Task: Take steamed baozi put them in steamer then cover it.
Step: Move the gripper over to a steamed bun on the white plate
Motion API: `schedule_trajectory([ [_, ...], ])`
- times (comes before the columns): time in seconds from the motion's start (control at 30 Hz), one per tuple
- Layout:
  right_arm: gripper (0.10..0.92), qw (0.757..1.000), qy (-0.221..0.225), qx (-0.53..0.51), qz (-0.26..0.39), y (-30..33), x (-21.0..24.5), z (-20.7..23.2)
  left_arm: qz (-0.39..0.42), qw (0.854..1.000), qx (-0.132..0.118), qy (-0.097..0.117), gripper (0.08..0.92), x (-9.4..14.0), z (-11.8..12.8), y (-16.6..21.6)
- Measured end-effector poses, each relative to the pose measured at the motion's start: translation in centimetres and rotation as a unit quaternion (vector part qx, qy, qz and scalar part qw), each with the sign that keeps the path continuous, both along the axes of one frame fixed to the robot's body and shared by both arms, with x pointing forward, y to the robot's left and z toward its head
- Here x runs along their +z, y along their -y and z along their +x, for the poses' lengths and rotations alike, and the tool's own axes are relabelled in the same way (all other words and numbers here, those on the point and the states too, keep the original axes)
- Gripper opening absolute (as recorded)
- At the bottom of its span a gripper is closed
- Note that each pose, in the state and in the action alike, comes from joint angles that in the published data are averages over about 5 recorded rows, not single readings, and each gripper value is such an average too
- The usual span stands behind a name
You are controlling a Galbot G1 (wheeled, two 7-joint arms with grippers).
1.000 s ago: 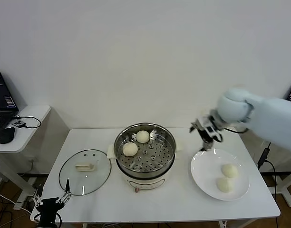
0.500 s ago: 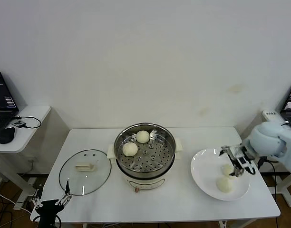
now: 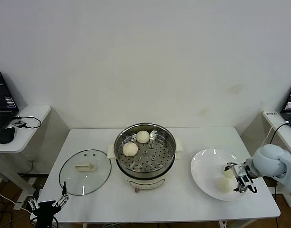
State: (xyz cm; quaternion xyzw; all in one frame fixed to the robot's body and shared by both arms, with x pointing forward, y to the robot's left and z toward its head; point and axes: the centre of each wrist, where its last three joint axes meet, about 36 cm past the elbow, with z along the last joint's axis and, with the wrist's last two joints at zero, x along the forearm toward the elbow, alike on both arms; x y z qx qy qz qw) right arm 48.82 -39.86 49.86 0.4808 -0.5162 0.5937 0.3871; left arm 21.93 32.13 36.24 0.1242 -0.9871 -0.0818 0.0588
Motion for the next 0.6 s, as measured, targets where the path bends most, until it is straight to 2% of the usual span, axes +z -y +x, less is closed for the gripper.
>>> schedule_trajectory([
  [0.6,0.728,1.0,-0.01,-0.026,0.008,0.5,-4.1,0.8,0.001,1.0,0.002,-0.001,0.823,-0.1,0.0,-0.2],
])
